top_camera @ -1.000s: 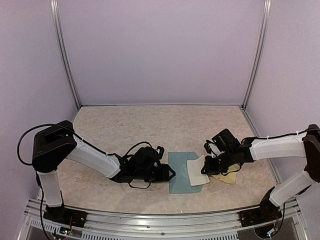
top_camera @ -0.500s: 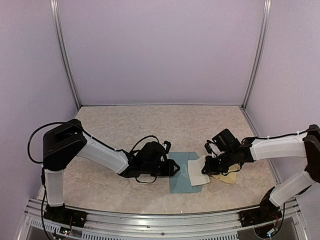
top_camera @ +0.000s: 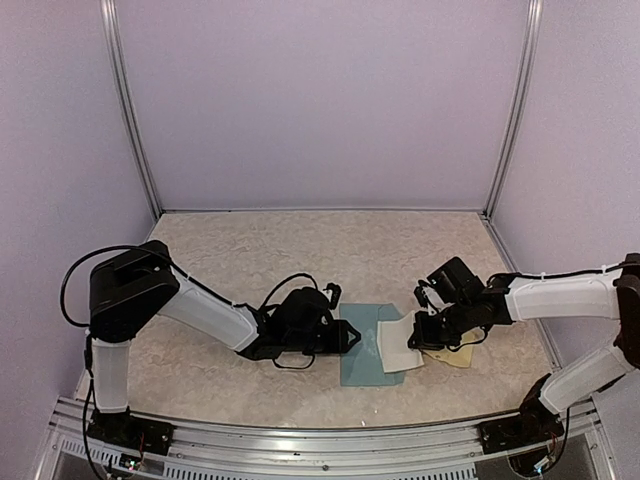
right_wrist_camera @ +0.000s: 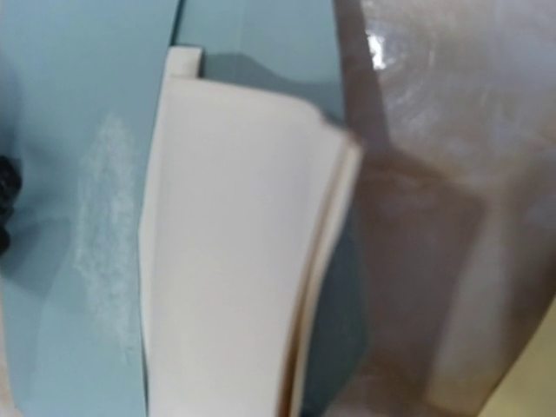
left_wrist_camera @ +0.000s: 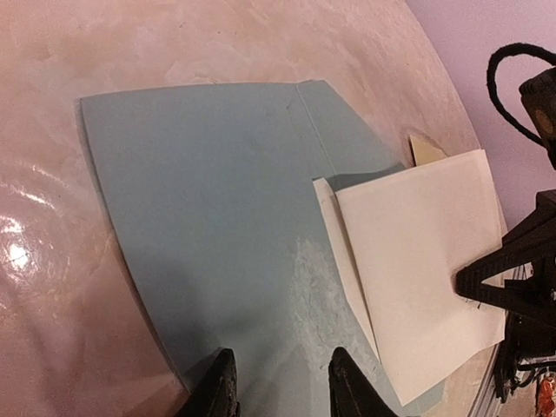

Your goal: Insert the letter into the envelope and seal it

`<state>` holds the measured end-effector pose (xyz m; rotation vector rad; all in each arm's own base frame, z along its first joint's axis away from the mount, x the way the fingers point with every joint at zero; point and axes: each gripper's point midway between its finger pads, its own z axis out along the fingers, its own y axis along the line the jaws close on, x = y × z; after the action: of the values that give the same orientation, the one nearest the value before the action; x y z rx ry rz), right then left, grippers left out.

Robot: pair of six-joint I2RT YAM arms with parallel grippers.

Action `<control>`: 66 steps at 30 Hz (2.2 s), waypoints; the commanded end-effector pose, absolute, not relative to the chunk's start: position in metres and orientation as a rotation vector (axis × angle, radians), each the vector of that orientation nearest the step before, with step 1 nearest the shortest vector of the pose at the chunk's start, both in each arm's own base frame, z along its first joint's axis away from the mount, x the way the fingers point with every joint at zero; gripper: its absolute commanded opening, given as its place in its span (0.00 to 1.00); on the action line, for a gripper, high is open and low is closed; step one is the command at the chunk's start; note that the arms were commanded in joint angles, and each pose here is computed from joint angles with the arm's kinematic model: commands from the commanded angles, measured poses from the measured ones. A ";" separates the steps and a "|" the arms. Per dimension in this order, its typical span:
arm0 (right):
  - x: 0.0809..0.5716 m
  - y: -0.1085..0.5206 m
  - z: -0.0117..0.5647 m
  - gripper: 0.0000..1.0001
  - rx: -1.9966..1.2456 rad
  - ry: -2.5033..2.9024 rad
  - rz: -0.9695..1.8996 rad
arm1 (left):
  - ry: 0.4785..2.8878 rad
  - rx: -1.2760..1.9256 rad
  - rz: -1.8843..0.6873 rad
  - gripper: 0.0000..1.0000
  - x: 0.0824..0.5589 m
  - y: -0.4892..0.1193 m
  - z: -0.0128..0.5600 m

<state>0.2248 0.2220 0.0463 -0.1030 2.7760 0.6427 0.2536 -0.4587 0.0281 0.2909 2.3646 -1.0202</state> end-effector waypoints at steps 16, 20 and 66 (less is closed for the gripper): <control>0.226 0.244 0.046 0.03 -0.118 2.751 0.820 | 2.478 0.270 -0.976 0.34 0.226 -0.444 0.000; 0.225 0.252 0.051 0.15 -0.118 2.715 0.908 | 2.478 0.264 -0.983 0.34 0.225 -0.442 0.003; 0.232 0.228 0.036 0.00 -0.025 2.775 0.682 | 2.471 0.155 -0.849 0.54 0.221 -0.399 0.023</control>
<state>0.2268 0.2281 0.0359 -0.0170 2.7717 0.7034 0.2283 -0.4157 0.0351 0.1703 2.4245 -0.9126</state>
